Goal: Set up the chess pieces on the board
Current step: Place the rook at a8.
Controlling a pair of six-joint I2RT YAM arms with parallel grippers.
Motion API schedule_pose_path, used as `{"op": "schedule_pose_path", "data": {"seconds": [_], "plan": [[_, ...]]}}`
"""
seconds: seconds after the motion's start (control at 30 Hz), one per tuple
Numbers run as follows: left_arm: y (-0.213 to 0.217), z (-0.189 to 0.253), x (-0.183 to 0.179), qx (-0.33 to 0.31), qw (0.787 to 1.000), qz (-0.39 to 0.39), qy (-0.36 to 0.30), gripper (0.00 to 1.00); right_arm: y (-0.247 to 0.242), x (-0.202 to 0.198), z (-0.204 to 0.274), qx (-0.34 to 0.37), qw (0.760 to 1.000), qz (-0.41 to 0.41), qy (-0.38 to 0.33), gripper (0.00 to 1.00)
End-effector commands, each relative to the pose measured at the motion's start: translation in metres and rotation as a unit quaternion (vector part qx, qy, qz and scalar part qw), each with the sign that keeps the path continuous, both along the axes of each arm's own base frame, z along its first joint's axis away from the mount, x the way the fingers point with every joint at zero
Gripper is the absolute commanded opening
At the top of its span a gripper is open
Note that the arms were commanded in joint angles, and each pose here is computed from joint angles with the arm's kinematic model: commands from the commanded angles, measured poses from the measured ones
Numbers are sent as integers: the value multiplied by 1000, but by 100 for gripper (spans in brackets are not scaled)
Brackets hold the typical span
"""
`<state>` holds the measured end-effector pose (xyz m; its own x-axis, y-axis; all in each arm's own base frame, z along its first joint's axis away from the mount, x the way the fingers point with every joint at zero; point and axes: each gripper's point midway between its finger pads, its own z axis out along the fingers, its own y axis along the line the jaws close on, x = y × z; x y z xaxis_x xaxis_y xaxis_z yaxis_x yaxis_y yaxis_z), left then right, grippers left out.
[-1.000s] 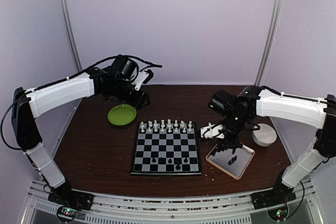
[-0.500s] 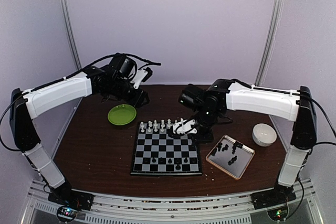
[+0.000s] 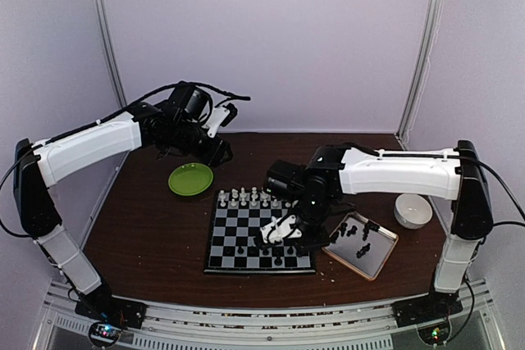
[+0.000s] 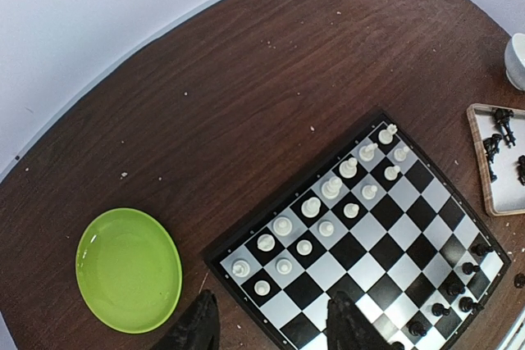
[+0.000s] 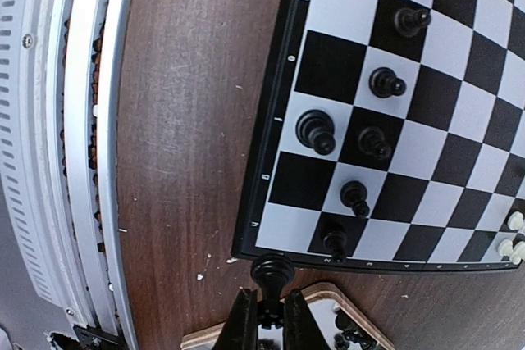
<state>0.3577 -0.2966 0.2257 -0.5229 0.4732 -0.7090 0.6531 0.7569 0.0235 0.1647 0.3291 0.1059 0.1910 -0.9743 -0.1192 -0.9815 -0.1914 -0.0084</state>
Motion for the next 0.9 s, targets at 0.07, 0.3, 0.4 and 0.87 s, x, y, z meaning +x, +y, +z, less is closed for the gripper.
{"op": "schedule_pose_path", "data": {"seconds": [0.07, 0.3, 0.4, 0.87], "plan": [[0, 19, 2, -12, 1000, -1, -24, 46, -4, -8, -10, -14, 1000, 10, -1, 8], [1, 19, 3, -11, 1000, -1, -24, 46, -9, -3, -29, -25, 1000, 2, -18, 8], [1, 19, 3, -10, 1000, -1, -25, 46, -10, -3, -35, -27, 1000, -2, -16, 8], [0, 16, 3, -8, 1000, -3, -22, 46, -8, 7, -51, -39, 999, -16, -23, 9]]}}
